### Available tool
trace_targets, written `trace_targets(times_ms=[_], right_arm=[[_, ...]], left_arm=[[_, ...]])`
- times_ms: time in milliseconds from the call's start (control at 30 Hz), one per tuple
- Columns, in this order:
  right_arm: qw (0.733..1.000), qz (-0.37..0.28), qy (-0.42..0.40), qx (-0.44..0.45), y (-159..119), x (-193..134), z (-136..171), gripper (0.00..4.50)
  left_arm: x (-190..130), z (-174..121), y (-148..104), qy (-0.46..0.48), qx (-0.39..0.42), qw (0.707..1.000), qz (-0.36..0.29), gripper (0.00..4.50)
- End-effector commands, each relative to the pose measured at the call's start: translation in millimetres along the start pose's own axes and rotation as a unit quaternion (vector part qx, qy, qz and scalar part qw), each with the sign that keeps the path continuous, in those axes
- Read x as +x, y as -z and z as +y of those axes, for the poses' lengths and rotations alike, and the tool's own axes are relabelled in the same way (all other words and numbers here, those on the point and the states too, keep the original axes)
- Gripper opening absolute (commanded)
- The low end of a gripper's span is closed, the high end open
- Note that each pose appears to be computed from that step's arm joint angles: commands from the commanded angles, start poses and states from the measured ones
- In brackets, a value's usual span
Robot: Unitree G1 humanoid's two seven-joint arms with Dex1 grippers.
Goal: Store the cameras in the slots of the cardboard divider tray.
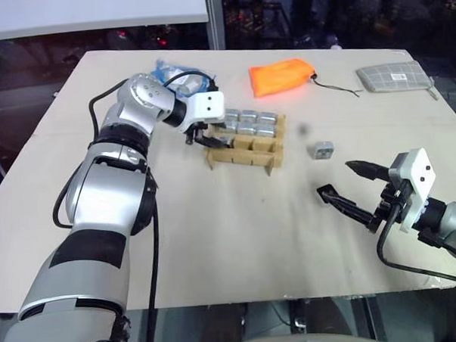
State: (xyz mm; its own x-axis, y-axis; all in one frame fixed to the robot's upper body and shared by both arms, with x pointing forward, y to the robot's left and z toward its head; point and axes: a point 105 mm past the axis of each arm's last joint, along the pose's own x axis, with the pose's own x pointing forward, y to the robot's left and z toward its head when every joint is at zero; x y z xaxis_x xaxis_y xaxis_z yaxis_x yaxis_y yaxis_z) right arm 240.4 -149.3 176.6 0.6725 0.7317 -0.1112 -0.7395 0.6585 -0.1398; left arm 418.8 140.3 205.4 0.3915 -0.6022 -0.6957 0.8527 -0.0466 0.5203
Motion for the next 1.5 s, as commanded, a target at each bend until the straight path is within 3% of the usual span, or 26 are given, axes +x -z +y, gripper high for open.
trace_targets(times_ms=[33,167,300,433,567,733,967,1333,1500], right_arm=[[1.000,-0.008,-0.004,-0.009,-6.0,-0.4,4.1,4.50],[1.000,-0.007,-0.005,-0.008,-5.5,-0.6,5.2,4.50],[1.000,-0.005,-0.006,-0.004,-4.0,-0.7,5.4,4.50],[1.000,-0.001,-0.006,0.002,-0.8,-0.4,5.5,4.50],[1.000,0.004,-0.010,0.019,4.5,3.5,9.6,4.50],[0.998,0.029,0.032,0.046,29.0,15.5,6.8,4.50],[0.993,0.042,0.091,0.065,55.0,28.6,4.7,4.50],[0.981,0.077,0.164,0.073,79.7,33.7,-6.7,4.50],[0.979,0.081,0.161,0.099,87.1,37.2,-6.1,4.50]], left_arm=[[-13.2,19.1,-10.2,-0.066,0.062,0.996,0.005,4.37],[-25.0,24.1,-13.7,-0.093,0.082,0.992,-0.013,4.37],[-45.8,21.9,-33.0,-0.094,0.084,0.986,-0.112,4.37],[-72.4,11.3,-43.9,-0.073,0.005,0.964,-0.254,4.37],[-89.5,-23.6,-31.1,-0.037,-0.088,0.947,-0.307,4.37],[-111.9,-74.3,-16.4,-0.045,-0.200,0.923,-0.326,4.37],[-137.5,-112.9,-10.8,-0.039,-0.261,0.919,-0.292,4.37],[-137.3,-122.2,-15.0,-0.060,-0.260,0.918,-0.293,4.37],[-136.6,-122.7,-16.3,-0.061,-0.261,0.917,-0.295,4.37]])
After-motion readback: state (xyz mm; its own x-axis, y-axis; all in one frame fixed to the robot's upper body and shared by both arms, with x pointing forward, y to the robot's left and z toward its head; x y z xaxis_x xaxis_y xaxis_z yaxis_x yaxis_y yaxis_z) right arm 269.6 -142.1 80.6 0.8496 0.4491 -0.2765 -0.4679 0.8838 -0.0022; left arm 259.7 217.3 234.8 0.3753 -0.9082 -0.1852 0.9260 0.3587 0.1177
